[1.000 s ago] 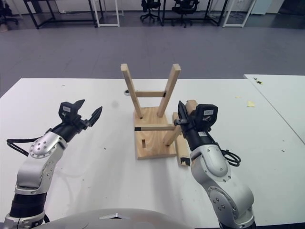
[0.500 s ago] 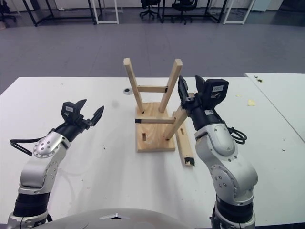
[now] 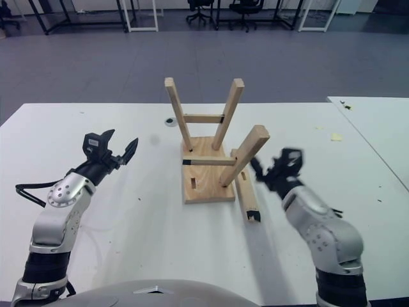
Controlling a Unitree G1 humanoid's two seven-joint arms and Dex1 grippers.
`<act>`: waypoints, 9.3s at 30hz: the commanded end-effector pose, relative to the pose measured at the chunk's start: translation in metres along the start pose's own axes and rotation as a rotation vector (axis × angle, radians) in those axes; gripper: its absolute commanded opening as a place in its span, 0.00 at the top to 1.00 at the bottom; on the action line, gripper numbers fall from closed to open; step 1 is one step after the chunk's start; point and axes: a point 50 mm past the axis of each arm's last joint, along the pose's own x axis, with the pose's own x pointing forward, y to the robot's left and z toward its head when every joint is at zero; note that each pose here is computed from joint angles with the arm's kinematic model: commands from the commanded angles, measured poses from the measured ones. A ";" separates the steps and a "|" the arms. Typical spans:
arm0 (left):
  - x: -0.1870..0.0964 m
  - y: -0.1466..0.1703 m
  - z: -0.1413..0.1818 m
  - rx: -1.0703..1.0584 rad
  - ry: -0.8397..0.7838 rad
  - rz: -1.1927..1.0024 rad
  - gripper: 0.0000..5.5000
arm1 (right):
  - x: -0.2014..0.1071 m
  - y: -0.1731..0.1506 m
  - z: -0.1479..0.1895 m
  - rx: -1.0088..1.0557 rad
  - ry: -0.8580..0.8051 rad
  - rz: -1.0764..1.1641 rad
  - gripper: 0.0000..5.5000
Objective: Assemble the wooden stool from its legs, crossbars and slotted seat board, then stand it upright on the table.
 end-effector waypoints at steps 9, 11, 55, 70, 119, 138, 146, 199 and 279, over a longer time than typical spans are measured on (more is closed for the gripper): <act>0.012 0.002 0.006 0.022 -0.015 -0.009 0.30 | 0.012 -0.006 -0.050 -0.114 0.228 -0.048 0.41; 0.014 0.001 0.009 0.023 -0.024 -0.015 0.30 | 0.014 -0.007 -0.051 -0.115 0.240 -0.039 0.47; 0.095 -0.036 0.171 -0.866 -0.401 -0.581 0.79 | -0.008 0.089 0.177 -0.885 -0.749 0.503 0.62; 0.051 0.014 0.194 -0.957 -0.579 -0.412 0.81 | -0.057 0.087 0.185 -0.853 -0.817 0.399 0.10; -0.005 -0.004 0.027 -0.462 0.108 0.059 0.81 | 0.048 0.035 -0.022 -0.848 0.065 0.199 0.02; 0.015 -0.075 0.011 -0.459 0.297 0.069 0.81 | -0.038 0.166 0.150 -0.423 -0.716 0.261 0.02; 0.014 -0.088 0.013 -0.436 0.294 0.082 0.81 | 0.004 0.146 0.109 -0.795 -0.412 0.065 0.02; 0.039 0.000 0.222 -0.332 -0.599 -0.314 0.28 | -0.044 0.096 0.221 -0.384 -0.817 0.288 0.02; -0.017 -0.029 -0.084 0.217 0.471 -0.078 0.28 | 0.076 -0.043 -0.045 -0.906 0.030 0.341 0.02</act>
